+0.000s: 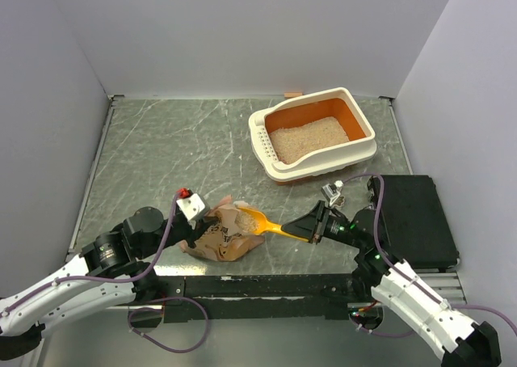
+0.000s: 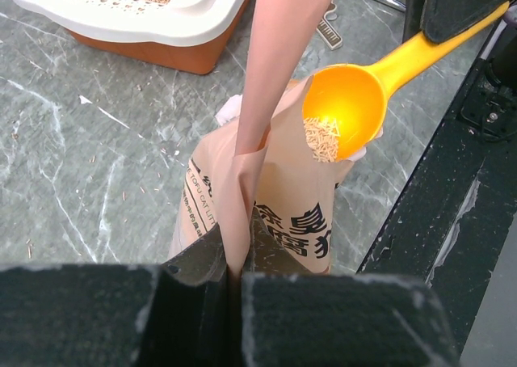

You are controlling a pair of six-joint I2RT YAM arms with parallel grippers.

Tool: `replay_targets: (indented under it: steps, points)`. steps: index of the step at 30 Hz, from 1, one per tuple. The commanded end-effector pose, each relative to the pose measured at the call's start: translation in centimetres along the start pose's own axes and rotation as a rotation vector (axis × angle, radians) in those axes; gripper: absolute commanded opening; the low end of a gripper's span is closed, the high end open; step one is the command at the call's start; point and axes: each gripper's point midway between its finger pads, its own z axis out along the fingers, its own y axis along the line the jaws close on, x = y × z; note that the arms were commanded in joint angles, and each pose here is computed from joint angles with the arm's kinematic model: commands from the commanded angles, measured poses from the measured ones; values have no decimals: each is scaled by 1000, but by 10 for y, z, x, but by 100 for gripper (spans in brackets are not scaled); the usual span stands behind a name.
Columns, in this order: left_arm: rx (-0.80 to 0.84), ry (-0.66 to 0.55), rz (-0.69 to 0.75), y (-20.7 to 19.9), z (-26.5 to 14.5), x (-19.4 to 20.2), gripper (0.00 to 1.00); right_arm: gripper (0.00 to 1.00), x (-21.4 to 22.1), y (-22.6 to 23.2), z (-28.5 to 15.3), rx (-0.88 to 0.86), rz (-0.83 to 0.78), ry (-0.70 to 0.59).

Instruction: Fill the litter box with clean litter

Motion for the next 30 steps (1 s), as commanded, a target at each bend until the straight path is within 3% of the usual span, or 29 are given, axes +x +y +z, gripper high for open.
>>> replay_targets:
  steps: [1,12,30]
  points:
    - [-17,-185,-15,3,-3,-50,1,0,-4,6,-3,-7,63,-37]
    - [-16,-182,-14,2,-3,-49,1,0,-12,7,-10,-35,202,-120]
    - [-42,-180,-18,7,-3,-48,1,0,-22,35,-10,-131,190,-152]
